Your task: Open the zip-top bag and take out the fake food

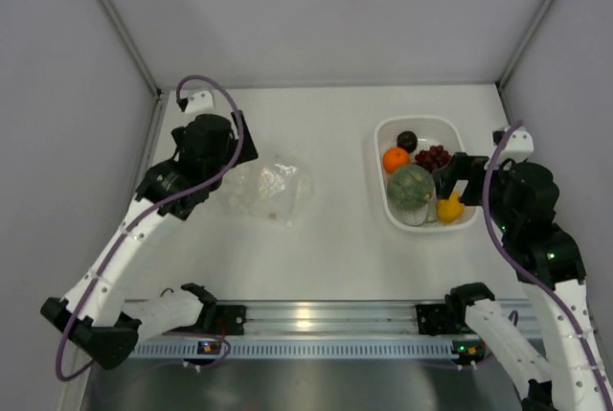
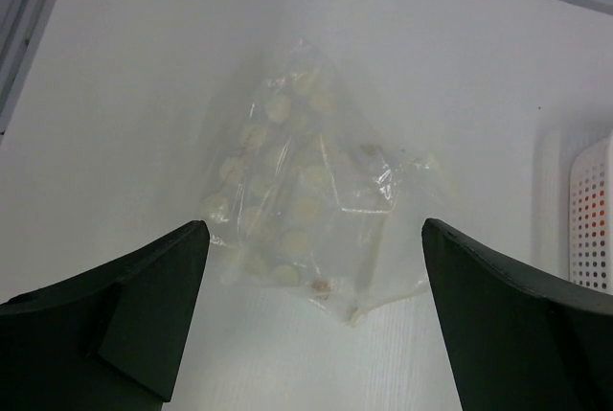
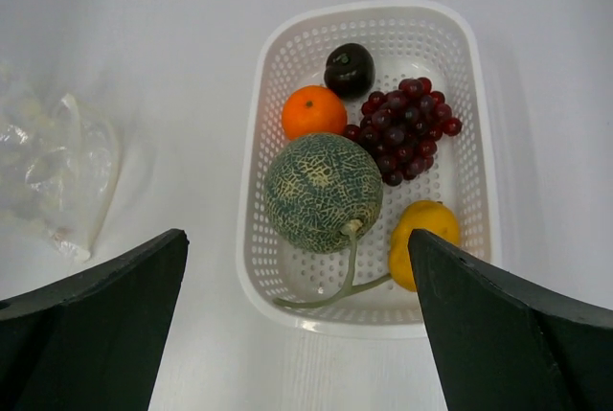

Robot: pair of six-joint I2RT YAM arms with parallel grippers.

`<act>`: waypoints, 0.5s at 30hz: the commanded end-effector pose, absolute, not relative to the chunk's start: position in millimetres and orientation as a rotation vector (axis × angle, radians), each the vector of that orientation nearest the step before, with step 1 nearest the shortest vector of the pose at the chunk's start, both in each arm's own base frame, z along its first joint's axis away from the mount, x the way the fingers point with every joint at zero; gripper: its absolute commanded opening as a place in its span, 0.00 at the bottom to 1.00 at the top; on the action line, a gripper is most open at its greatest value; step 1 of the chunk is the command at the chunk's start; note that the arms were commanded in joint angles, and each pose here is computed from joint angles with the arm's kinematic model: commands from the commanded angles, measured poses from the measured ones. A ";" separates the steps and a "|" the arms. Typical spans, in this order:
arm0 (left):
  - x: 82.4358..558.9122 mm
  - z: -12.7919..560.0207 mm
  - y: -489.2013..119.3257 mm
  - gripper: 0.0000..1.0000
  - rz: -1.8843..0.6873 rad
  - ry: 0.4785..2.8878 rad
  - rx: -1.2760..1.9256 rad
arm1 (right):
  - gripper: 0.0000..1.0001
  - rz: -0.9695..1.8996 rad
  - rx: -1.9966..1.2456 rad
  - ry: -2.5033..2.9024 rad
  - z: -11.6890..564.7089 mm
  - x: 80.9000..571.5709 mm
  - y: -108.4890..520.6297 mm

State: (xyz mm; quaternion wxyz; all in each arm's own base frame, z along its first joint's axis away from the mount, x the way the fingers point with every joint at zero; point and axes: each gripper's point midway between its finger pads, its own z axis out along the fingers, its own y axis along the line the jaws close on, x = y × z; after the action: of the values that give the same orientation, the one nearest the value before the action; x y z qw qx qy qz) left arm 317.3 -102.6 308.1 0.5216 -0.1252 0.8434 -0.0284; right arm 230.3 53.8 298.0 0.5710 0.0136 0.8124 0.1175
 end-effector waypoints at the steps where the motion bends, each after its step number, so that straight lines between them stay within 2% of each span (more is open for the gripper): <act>1: 288.3 312.2 -89.3 0.99 -0.111 1.985 -0.280 | 0.99 0.181 0.050 1.904 309.5 217.3 36.1; 15: 195.2 310.4 -40.5 0.99 -0.202 1.791 -0.126 | 0.99 0.069 0.020 1.843 313.7 177.8 12.6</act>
State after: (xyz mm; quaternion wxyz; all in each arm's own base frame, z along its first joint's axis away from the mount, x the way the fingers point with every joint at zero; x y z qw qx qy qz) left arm 203.7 -43.2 311.1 0.6059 -0.0809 0.7866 -0.0874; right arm 186.8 22.9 309.2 0.5992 0.0094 0.7986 0.0549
